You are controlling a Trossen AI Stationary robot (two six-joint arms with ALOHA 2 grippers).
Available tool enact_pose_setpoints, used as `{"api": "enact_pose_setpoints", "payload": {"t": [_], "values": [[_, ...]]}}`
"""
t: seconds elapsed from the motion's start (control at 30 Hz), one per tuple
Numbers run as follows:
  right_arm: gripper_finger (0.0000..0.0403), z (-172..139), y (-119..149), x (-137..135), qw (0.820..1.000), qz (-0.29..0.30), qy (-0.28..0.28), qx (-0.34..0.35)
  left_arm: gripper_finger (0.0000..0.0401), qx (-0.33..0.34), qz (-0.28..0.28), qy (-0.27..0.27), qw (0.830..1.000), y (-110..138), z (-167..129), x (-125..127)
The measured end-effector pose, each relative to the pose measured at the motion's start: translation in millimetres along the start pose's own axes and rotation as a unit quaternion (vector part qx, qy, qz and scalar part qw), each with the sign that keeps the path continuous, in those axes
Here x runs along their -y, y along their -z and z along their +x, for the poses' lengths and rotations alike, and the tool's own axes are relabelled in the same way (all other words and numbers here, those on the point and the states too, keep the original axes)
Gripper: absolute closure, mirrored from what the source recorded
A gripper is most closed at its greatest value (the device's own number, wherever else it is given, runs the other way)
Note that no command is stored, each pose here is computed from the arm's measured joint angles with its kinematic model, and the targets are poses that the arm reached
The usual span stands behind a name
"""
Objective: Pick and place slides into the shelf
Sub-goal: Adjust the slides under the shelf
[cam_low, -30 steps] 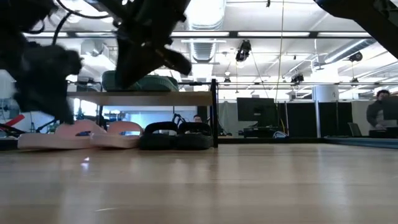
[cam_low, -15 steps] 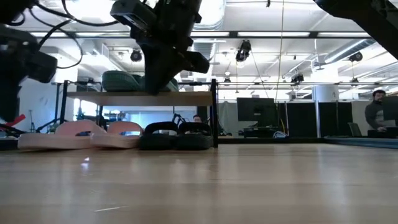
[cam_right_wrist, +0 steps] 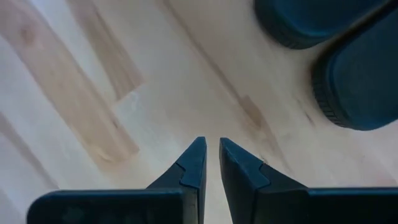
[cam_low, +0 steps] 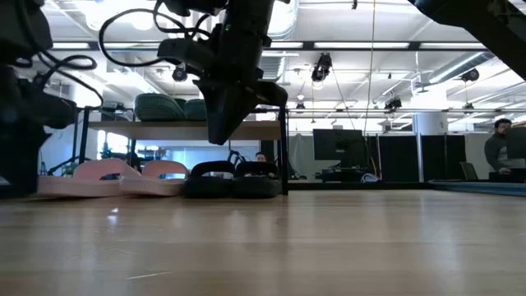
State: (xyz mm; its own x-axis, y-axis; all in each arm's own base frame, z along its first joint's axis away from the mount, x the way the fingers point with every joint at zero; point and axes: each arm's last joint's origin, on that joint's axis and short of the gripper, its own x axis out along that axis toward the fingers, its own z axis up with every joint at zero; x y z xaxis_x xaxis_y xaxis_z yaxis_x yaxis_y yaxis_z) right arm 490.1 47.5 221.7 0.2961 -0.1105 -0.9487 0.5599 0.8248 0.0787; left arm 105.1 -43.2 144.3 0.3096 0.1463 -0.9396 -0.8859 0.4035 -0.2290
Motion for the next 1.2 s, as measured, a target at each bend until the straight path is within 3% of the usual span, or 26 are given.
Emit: {"api": "enact_pose_setpoints", "payload": {"t": [0.2, 0.53, 0.77, 1.07, 1.2], "values": [[0.0365, 0.1, -1.2, 1.3, 0.999, 0.033, 0.019, 0.018, 0.0401, 0.077, -0.048, -0.042, 0.995, -1.1, 10.3, 3.4], [0.0365, -2.1, -2.4, 2.2, 0.998, 0.034, 0.032, 0.034, 0.0401, 0.154, -0.072, -0.083, 0.982, -8.3, 23.1, 4.0], [0.0365, -2.1, -2.6, 2.2, 0.998, 0.034, 0.033, 0.036, 0.0401, 0.245, -0.062, -0.089, 0.964, -15.5, 27.3, 4.6], [0.0365, -2.1, -2.6, 2.2, 0.998, 0.032, 0.033, 0.036, 0.0401, 0.278, -0.078, -0.135, 0.948, -23.4, 42.0, 2.6], [0.0365, -2.1, -2.6, 2.3, 0.998, 0.032, 0.034, 0.036, 0.0401, 0.29, -0.083, -0.128, 0.945, -25.0, 48.5, 6.3]]}}
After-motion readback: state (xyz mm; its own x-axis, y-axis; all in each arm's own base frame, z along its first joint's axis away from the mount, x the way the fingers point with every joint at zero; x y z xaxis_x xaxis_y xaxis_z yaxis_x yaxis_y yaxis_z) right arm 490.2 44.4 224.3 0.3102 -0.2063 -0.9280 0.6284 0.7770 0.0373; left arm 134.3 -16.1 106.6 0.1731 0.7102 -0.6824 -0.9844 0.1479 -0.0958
